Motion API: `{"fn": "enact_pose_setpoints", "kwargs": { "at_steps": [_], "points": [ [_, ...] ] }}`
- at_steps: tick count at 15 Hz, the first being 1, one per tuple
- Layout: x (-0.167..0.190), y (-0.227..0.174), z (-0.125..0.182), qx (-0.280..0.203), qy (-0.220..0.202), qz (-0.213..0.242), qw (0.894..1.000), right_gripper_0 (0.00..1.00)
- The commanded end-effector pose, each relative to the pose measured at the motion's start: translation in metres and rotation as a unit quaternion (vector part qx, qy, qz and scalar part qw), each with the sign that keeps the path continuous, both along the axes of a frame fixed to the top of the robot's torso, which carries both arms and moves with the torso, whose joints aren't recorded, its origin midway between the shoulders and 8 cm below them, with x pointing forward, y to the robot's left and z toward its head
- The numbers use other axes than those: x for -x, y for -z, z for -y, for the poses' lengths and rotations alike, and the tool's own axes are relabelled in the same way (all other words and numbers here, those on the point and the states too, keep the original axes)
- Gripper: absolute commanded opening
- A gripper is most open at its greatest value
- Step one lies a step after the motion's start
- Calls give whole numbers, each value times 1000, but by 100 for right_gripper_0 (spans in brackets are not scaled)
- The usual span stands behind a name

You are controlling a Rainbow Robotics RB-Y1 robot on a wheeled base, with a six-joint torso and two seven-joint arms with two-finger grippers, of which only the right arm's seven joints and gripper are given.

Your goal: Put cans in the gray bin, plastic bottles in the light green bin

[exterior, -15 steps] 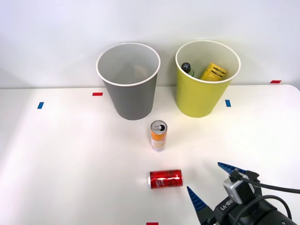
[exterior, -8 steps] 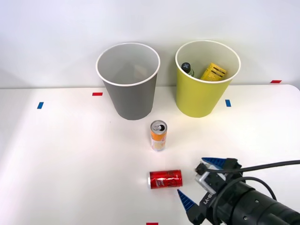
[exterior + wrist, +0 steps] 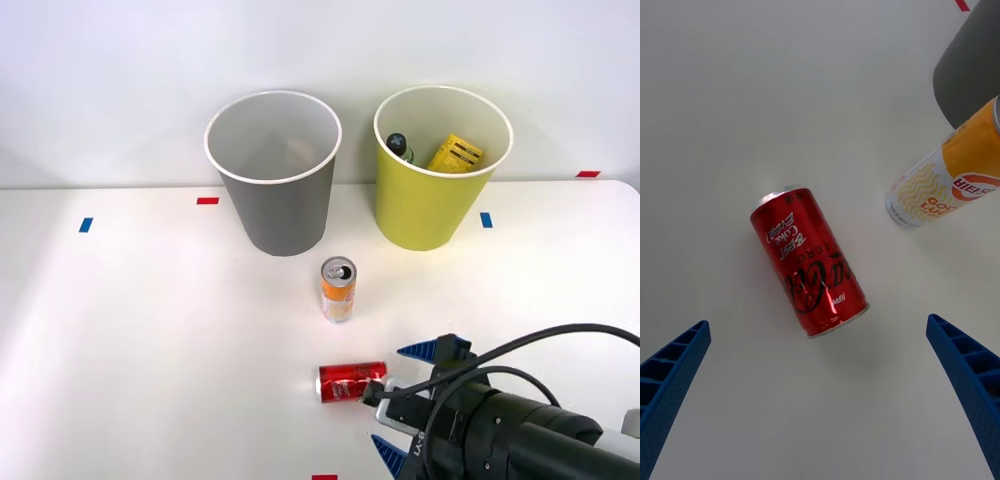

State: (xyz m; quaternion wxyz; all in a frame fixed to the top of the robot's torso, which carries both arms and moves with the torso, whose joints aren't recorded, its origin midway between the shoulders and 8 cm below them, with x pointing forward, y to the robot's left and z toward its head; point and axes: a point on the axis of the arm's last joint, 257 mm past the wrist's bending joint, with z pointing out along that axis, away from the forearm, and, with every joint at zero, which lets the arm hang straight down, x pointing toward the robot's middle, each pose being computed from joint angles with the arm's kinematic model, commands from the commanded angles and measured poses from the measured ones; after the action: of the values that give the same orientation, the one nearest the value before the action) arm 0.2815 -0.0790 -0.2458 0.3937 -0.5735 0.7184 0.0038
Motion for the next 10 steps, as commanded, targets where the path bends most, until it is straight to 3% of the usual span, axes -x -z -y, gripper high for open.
{"fn": "enact_pose_setpoints", "kwargs": {
  "at_steps": [1,4,10],
  "points": [
    [5,-2,-12,19,-21,-28,999,100],
    [2,-4,-21,29,-40,-50,997,100],
    [1,7,-16,66,-59,-47,995,100]
  ]
}}
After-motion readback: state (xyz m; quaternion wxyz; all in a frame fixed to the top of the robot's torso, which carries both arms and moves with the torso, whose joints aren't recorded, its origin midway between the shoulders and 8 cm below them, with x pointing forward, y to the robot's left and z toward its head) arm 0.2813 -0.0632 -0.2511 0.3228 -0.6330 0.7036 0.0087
